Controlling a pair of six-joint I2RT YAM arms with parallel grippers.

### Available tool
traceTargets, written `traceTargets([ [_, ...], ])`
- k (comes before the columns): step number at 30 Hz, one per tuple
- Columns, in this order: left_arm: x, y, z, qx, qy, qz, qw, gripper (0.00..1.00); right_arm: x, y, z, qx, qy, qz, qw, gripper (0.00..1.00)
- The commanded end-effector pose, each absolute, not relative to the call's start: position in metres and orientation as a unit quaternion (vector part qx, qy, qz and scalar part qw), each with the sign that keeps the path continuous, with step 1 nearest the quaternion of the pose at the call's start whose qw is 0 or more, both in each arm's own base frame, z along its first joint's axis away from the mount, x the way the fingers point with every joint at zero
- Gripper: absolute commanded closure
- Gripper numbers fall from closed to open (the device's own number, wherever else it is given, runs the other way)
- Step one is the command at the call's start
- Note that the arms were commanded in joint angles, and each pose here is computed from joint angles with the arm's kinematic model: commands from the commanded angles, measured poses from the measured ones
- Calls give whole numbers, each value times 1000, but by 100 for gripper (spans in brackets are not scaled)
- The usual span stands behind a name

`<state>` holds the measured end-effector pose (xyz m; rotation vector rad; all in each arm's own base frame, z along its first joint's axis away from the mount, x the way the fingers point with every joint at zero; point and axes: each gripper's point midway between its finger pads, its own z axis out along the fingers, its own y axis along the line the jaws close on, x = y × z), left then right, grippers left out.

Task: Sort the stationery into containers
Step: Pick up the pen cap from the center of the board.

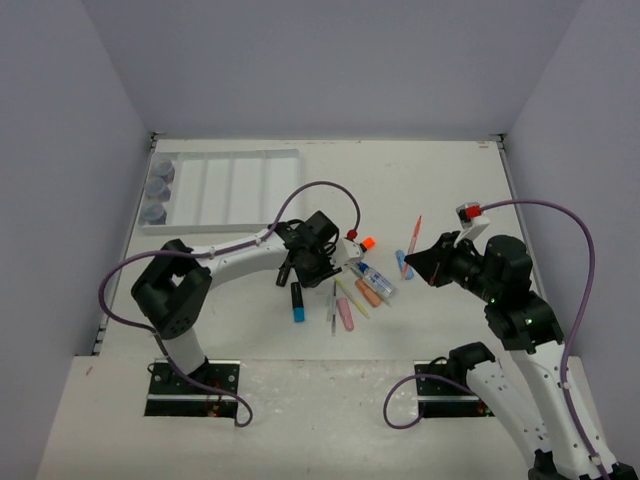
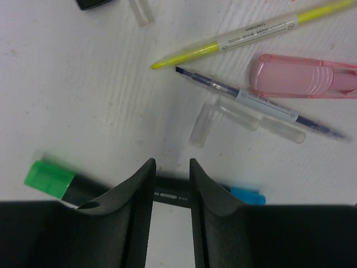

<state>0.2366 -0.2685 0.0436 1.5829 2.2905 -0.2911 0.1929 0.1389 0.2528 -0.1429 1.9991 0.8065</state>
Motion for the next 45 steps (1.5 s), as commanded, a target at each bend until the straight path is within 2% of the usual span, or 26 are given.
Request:
traceTargets([
  [1,232,-291,41,578,786,-149,162,66,193,143,260,-79,806,336,481,100],
  [8,233,-297,50,579,780,-161,176,62,192,143,259,-80,807,335,480,100],
  [30,231,-300,18,582,788,-141,142,62,194,144,258,-81,809,337,476,100],
  [37,236,-296,2,576,799,-110,135,69,193,145,257,-84,810,339,472,100],
  [40,235,-291,-3,575,802,-102,126,77,192,145,257,-84,809,337,474,100],
  [45,231,-283,-11,571,809,-89,108,83,192,144,257,-83,808,336,476,100],
])
